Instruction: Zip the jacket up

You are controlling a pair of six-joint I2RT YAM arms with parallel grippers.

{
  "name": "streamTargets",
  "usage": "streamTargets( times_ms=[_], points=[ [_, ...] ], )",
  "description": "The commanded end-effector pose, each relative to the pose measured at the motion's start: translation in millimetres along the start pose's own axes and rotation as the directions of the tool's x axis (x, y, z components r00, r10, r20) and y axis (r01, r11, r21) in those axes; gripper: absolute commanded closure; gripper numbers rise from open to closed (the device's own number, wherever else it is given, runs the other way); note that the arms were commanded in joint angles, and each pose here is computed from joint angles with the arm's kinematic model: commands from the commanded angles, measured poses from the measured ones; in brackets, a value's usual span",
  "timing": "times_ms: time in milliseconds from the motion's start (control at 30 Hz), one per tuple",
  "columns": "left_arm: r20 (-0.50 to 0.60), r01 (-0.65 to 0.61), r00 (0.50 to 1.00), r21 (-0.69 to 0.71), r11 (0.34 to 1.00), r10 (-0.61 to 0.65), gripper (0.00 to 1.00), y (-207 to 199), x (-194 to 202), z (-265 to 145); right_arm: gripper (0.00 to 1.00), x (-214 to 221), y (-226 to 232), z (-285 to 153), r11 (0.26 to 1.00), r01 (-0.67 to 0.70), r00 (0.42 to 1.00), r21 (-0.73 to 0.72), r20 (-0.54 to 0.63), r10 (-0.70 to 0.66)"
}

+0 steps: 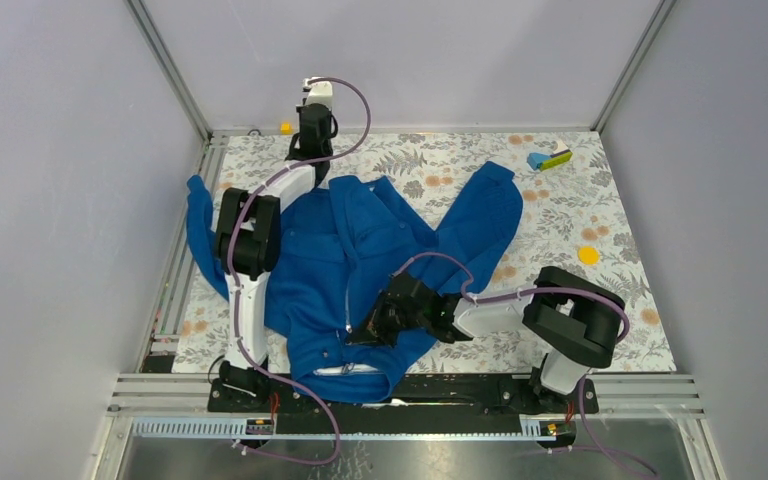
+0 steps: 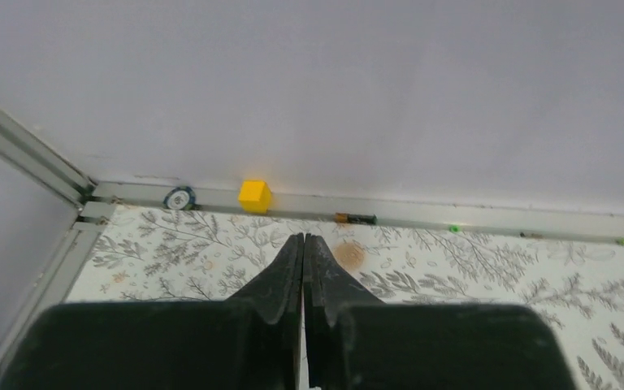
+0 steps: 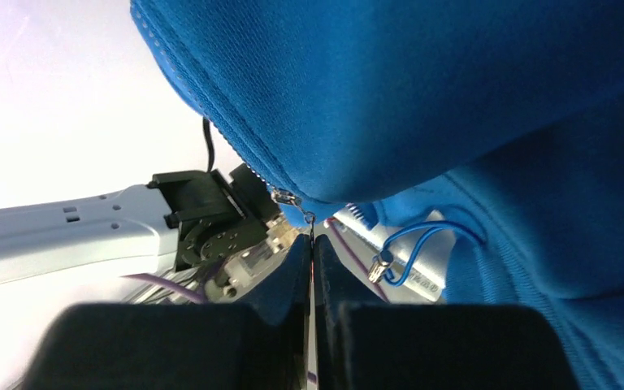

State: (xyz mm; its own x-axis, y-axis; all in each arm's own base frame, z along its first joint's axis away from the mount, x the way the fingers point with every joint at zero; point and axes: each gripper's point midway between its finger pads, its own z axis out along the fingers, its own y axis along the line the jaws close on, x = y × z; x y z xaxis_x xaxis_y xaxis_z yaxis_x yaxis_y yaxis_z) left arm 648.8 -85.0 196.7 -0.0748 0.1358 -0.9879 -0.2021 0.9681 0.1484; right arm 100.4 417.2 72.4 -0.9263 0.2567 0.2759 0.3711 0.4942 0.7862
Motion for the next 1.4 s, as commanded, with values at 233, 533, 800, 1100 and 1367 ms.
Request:
streamTargets(
  times_ms=[233, 533, 800, 1100, 1367],
  points=[
    [-0.442, 0.317, 0.855, 0.03, 0.948, -0.272, 0.13, 25, 3, -144, 1.0, -39, 15, -2, 0.961, 0.274, 0.951, 0.03, 0.14, -0.275],
    [-0.723, 0.547, 0.649, 0.224, 0.807, -0.238, 0.2, -41, 80, -254, 1.0, -44, 16, -13, 0.966, 0.256, 0.957, -0.013, 0.142, -0.252],
    [-0.772, 0.449, 0.588, 0.064, 0.891, -0.241, 0.23, -50, 137, -255, 1.0, -44, 24, -15, 0.967, 0.253, 0.958, -0.04, 0.15, -0.244],
    [-0.621, 0.505, 0.702, 0.09, 0.858, -0.348, 1.0, -46, 96, -159, 1.0, -37, 30, -10, 0.974, 0.207, 0.976, -0.094, 0.092, -0.198],
    [-0.326, 0.449, 0.845, 0.001, 0.893, -0.424, 1.0, -8, 16, -72, 1.0, -25, 11, 10, 0.985, 0.116, 0.992, -0.125, -0.038, -0.121]
  ],
)
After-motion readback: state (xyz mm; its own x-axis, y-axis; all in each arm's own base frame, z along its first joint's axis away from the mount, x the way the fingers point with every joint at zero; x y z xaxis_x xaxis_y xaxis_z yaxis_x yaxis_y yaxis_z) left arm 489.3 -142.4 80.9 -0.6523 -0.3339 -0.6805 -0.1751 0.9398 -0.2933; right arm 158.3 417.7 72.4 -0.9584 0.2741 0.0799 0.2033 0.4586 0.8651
